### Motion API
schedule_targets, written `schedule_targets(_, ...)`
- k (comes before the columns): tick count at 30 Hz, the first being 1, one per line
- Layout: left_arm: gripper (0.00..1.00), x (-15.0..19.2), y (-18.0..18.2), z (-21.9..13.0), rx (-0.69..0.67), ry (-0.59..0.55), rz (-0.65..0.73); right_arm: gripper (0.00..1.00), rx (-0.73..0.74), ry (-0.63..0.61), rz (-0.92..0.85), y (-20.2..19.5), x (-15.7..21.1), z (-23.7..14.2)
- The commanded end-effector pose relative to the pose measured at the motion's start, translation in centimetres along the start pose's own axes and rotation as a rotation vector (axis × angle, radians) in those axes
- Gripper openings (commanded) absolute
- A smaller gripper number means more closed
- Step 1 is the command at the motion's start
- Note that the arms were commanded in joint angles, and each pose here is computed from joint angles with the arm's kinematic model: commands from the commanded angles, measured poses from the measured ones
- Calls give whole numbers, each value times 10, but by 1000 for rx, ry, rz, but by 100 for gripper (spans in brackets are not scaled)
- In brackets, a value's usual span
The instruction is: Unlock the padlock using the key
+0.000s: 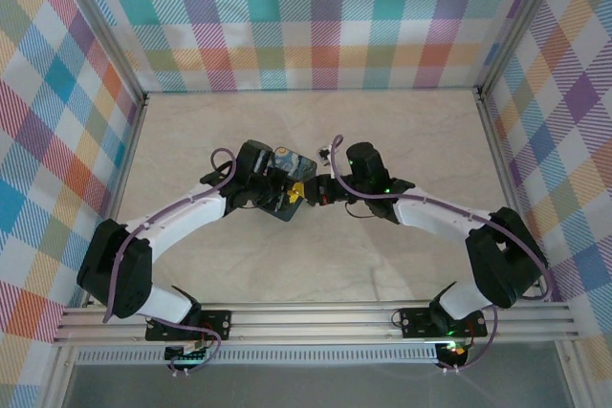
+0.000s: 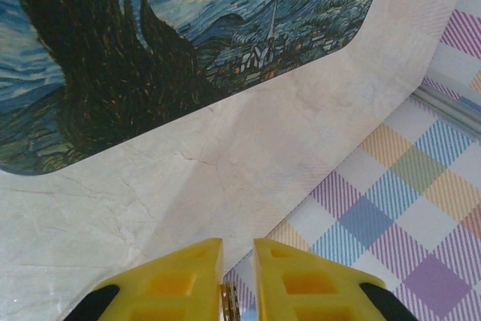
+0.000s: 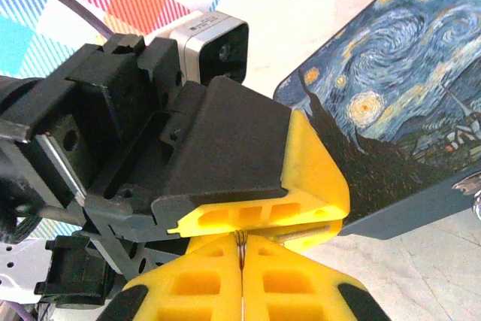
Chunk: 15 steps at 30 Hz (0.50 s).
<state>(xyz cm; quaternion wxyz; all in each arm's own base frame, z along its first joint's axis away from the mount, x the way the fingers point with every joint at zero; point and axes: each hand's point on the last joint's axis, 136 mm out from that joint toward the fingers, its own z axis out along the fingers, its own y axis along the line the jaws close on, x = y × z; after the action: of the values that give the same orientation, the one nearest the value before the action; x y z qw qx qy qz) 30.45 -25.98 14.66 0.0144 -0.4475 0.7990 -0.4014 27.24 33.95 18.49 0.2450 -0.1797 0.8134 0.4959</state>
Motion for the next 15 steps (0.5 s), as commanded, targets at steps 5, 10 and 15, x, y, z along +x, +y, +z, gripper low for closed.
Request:
schedule_targets(5, 14, -2, 0, -7, -2, -10, 23, 7, -12, -6, -33, 6, -1, -1)
schedule_targets(10, 9, 0, -4, -7, 9, -1, 24, 7, -17, -6, -29, 6, -1, 0)
schedule_targets(15, 4, -1, -2, -7, 1, -8, 29, 7, -5, -5, -33, 5, -1, 0)
